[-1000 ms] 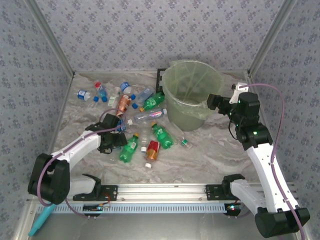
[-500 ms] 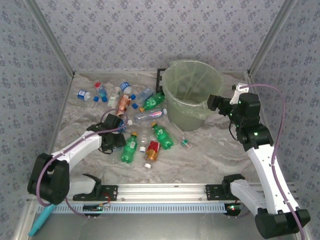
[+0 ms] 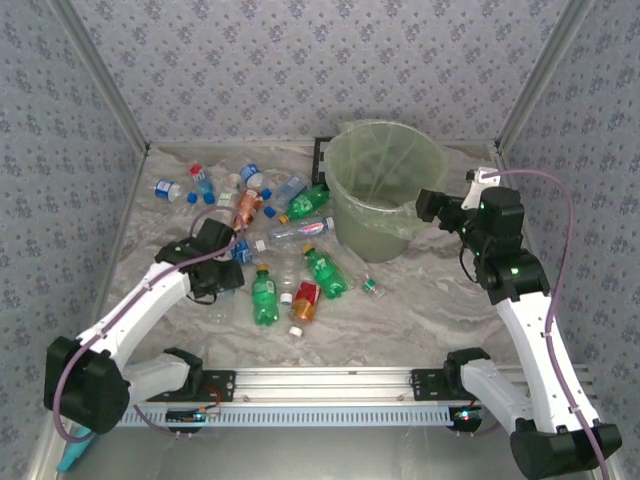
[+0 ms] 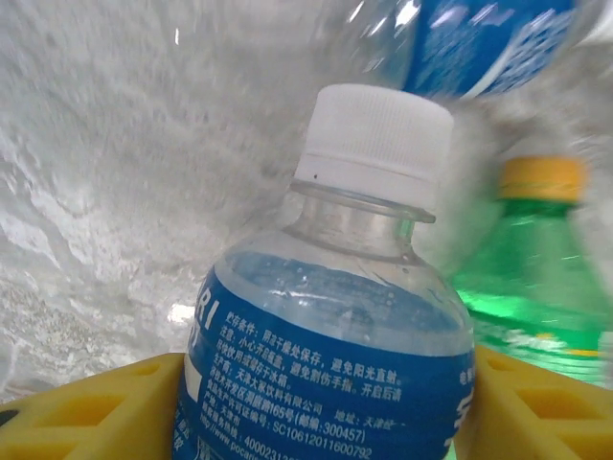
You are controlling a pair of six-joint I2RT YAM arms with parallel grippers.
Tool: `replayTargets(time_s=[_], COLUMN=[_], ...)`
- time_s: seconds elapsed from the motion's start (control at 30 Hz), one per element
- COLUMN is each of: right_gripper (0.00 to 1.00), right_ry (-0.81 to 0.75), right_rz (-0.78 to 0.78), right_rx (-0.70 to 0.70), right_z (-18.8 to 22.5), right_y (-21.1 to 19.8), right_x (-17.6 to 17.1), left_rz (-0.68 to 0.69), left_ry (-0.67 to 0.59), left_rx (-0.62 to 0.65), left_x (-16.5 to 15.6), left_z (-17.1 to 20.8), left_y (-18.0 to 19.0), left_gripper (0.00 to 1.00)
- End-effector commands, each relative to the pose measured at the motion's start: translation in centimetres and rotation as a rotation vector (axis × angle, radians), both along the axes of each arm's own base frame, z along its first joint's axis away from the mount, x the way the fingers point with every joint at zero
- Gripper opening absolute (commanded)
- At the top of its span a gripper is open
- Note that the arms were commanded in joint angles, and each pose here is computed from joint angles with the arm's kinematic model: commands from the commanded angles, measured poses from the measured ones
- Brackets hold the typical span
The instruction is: Put the plastic bottles in the bin
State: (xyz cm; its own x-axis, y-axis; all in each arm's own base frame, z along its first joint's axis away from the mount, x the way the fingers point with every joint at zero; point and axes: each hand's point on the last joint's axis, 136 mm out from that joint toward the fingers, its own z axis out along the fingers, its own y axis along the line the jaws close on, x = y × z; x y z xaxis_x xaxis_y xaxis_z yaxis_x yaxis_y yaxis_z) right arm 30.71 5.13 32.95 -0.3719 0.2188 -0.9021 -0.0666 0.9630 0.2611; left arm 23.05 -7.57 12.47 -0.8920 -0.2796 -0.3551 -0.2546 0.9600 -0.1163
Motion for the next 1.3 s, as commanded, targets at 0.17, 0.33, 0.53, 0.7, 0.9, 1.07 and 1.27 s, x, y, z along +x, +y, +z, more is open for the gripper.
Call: replayTargets(time_s=[0.17,0.33,0.53,0.7,0.9,1.07,1.27], right_gripper=[0.99,0.99,0.99,0.99,0.99,0.99,0.99], right_ry=[-0.056,-0.068,-0.078,-0.083,-0.087,-0.089,-0.108], right_rz=[0.005,0.002,-0.004,-0.009,-0.015,-0.018,-0.026], right_rx=[0.020,0.013,0.004,0.000,0.002,0.003,-0.002], right_z=[3.0,3.8,4.5,4.9,5.2,5.5,6.2], right_y=[0.1,0.0,-0.3,-0.5,-0.7,-0.9,-1.3], right_x=[-0.6,-1.0,-1.7,-2.2,-3.1,-3.9,-4.9], left_rz=[-0.037,-0.059,-0.113,-0.188,-0.286,-0.343,-0.402], left_ry=[-0.174,-0.272,-0.417,-0.528,-0.638,-0.665,-0.627], left_rx=[-0.163,-0.236,-0.398,-0.543,-0.699,-0.777,-0.811], left_x=[2.9,5.2,8.5,10.9,12.9,14.3,15.3], left_z=[8.6,13.4,20.0,25.6,31.1,33.3,33.0], left_y=[-3.3,-5.1,-9.2,-14.1,-20.8,-26.2,-31.5], left_gripper=[0.65,0.65,0.65,0.65,0.65,0.65,0.65])
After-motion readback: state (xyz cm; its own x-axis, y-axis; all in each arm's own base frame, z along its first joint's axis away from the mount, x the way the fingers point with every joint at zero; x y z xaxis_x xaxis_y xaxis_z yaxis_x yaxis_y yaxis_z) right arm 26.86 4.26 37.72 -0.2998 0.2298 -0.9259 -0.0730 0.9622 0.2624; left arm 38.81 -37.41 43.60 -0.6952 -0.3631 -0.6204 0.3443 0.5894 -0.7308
